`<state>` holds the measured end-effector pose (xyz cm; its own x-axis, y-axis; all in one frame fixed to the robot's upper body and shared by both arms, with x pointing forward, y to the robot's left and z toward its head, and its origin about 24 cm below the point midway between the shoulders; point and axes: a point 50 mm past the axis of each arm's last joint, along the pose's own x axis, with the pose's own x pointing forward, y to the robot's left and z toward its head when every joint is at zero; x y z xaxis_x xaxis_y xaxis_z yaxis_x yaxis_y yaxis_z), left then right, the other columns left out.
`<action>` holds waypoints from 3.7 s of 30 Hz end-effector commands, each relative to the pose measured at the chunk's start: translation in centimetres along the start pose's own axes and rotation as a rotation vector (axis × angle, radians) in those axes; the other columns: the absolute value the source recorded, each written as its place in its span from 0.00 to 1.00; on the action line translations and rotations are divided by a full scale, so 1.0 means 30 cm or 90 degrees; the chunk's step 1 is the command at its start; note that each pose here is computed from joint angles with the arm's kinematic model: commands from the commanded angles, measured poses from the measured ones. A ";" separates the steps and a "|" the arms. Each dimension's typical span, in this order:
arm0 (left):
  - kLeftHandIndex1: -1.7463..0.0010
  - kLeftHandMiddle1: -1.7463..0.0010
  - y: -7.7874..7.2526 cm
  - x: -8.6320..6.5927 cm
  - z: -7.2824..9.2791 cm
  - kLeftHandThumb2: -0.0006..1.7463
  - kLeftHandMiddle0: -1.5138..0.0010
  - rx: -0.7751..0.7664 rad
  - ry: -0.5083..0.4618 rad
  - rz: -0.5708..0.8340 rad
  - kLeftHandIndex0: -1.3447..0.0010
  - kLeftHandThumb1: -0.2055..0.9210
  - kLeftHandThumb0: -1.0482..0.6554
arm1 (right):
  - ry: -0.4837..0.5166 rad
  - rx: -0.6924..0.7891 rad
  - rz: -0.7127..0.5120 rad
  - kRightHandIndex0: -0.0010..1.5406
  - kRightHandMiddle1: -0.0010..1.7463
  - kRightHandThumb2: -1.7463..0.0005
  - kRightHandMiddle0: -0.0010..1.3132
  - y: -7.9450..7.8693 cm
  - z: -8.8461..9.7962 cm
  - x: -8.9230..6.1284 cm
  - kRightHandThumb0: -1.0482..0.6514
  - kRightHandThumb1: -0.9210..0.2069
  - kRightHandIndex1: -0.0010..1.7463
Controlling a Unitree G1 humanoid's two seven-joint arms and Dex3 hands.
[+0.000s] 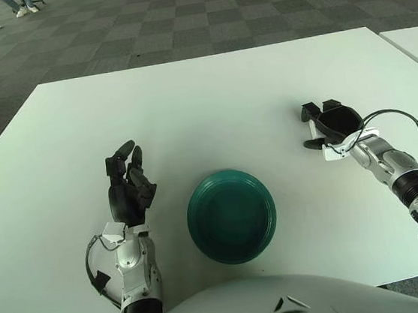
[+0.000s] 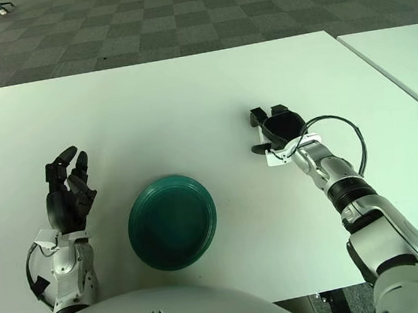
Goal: Put the charger into the plate.
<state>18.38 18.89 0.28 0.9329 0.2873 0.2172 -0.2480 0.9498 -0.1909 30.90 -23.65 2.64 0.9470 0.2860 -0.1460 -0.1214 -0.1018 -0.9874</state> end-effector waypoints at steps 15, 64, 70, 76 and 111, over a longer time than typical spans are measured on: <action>0.44 0.97 0.050 -0.232 -0.131 0.54 0.75 -0.038 0.174 0.110 1.00 1.00 0.10 | -0.005 -0.026 0.073 0.49 1.00 0.53 0.25 0.088 -0.025 -0.052 0.39 0.20 1.00; 0.38 0.97 0.053 -0.194 -0.130 0.52 0.75 -0.048 0.161 0.088 1.00 1.00 0.09 | -0.141 0.087 -0.276 0.72 1.00 0.30 0.42 -0.359 0.162 0.030 0.35 0.46 1.00; 0.39 0.97 0.055 -0.200 -0.133 0.52 0.76 -0.042 0.164 0.086 1.00 1.00 0.09 | -0.182 0.078 -0.259 0.70 1.00 0.32 0.41 -0.356 0.223 0.017 0.35 0.45 1.00; 0.40 0.98 0.049 -0.204 -0.138 0.53 0.75 -0.039 0.170 0.087 1.00 1.00 0.09 | -0.246 0.065 -0.242 0.68 1.00 0.33 0.40 -0.360 0.317 -0.021 0.36 0.43 1.00; 0.38 0.98 -0.045 -0.210 -0.154 0.53 0.77 -0.051 0.190 0.065 1.00 1.00 0.10 | -0.578 0.073 -0.096 0.73 1.00 0.31 0.42 -0.255 0.611 -0.165 0.35 0.46 1.00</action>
<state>18.51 18.31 0.40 0.9418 0.2493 0.2257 -0.2132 0.9616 -0.1726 22.18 -7.22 10.91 0.3954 0.9170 0.0533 -0.0822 0.0932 -0.9923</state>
